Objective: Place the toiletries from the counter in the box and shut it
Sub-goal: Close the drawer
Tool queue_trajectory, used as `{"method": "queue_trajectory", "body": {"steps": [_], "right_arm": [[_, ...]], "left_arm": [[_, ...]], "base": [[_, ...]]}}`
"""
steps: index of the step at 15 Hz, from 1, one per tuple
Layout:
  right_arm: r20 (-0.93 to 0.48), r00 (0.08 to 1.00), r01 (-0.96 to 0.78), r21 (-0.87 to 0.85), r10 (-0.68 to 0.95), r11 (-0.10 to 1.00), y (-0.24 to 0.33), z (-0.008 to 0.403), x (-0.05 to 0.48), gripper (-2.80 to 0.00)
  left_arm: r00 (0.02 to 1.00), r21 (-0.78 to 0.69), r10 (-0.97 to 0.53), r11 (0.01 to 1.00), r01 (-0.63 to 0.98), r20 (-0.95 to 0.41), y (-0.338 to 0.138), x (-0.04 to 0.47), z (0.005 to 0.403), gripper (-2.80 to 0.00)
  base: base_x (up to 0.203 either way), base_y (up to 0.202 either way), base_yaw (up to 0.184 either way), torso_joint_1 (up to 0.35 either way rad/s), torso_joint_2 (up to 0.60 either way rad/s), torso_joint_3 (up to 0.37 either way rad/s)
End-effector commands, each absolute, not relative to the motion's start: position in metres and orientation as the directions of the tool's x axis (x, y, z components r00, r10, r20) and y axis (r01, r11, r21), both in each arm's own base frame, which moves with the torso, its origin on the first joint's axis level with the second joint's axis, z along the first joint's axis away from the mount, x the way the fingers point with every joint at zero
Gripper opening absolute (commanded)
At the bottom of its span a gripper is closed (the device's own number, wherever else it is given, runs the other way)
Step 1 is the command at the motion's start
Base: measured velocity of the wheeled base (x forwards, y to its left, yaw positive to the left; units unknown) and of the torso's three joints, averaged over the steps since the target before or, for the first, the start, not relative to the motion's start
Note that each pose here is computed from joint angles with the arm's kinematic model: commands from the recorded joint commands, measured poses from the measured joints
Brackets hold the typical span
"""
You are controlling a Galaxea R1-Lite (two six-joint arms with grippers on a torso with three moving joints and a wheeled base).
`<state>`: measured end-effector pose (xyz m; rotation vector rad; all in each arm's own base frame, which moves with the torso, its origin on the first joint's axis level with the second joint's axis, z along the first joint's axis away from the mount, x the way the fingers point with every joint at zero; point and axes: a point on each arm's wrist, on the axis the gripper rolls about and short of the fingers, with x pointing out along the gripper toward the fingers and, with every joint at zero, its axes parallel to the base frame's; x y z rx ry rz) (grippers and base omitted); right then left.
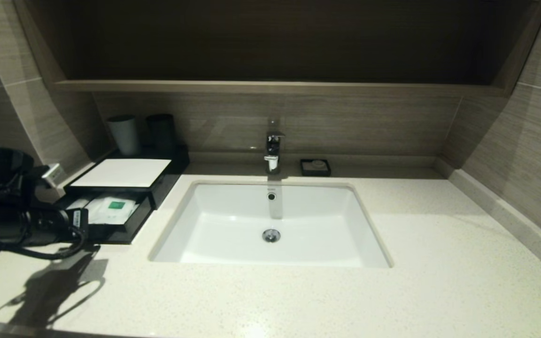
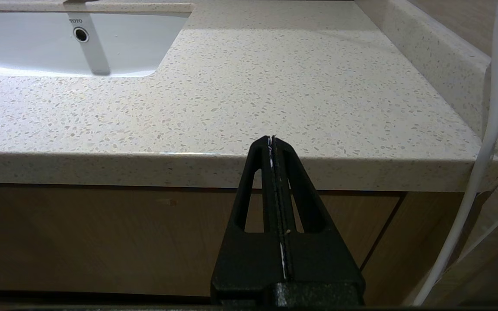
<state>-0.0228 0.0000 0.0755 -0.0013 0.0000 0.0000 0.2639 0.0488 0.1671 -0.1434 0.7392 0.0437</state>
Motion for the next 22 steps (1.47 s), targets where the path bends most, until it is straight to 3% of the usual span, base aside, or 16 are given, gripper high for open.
{"method": "queue_trajectory", "body": {"steps": [1,12,22], "right_arm": [[0.002,1.0,0.0,-0.002,0.0,1.0,0.0,0.075,-0.023,-2.8],[0.002,1.0,0.0,-0.002,0.0,1.0,0.0,0.075,-0.023,-2.8],[0.002,1.0,0.0,-0.002,0.0,1.0,0.0,0.075,-0.023,-2.8]], "left_arm": [[0.735,-0.115,-0.011,0.989,-0.091,-0.678,0.049,0.265,0.165,-2.8],[0.773,-0.13,-0.007,0.987,-0.099,-0.635,0.05,0.269,0.178,-2.8],[0.739,-0.126,-0.004,0.986,-0.11,-0.674,0.049,0.264,0.175,-2.8]], "base": [[0.0,0.0,0.0,0.0,0.0,0.0],[0.0,0.0,0.0,0.0,0.0,0.0],[0.0,0.0,0.0,0.0,0.0,0.0]]}}
